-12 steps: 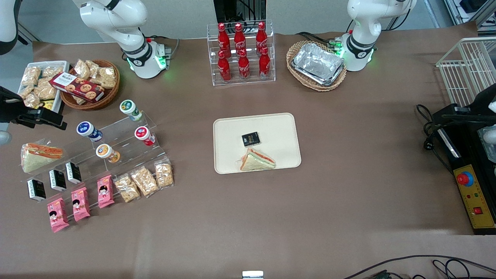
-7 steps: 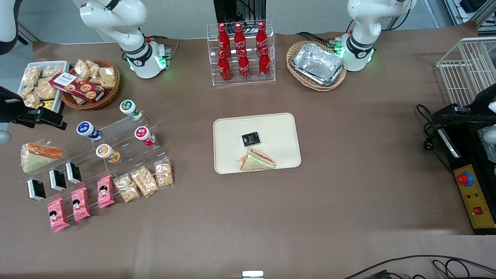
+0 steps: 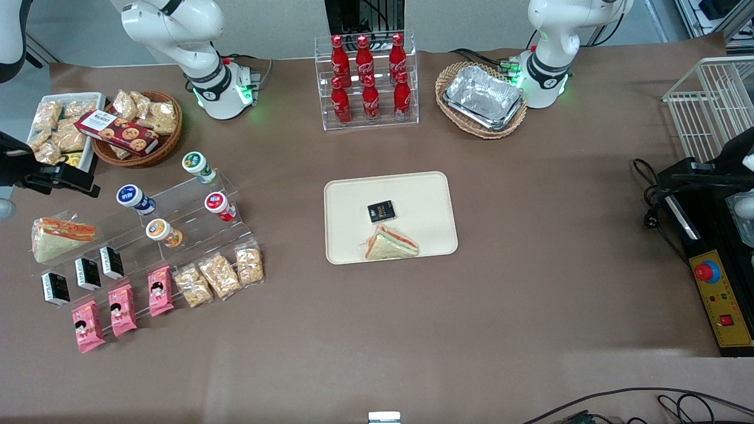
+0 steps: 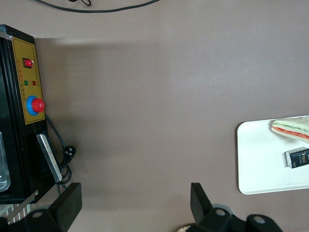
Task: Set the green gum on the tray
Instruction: 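Move the right gripper toward the green-lidded gum bottle on the rack, then lower the open right gripper around the green-lidded gum bottle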
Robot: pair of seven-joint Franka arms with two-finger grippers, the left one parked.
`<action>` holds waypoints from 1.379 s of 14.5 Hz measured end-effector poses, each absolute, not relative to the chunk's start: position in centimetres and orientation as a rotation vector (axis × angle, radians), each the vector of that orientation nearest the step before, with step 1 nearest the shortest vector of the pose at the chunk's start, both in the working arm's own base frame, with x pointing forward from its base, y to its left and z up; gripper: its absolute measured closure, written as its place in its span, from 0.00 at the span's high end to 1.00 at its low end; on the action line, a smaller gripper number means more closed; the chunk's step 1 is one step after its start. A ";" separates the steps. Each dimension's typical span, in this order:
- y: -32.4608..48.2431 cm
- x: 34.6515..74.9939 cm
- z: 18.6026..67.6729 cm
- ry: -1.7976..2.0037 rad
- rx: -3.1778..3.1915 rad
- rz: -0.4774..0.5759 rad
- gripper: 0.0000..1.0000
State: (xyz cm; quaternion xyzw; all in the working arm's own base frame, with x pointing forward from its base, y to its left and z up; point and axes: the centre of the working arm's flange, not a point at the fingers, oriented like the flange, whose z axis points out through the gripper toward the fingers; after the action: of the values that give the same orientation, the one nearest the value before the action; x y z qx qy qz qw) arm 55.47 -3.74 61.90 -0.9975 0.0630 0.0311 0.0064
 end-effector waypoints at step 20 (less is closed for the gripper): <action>-0.9 48.3 54.6 0.117 -3.079 0.064 1.00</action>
State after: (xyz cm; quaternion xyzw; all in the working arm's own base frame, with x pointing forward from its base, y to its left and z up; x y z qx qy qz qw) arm 48.27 -0.94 54.56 -0.9986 0.0380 0.0207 0.0297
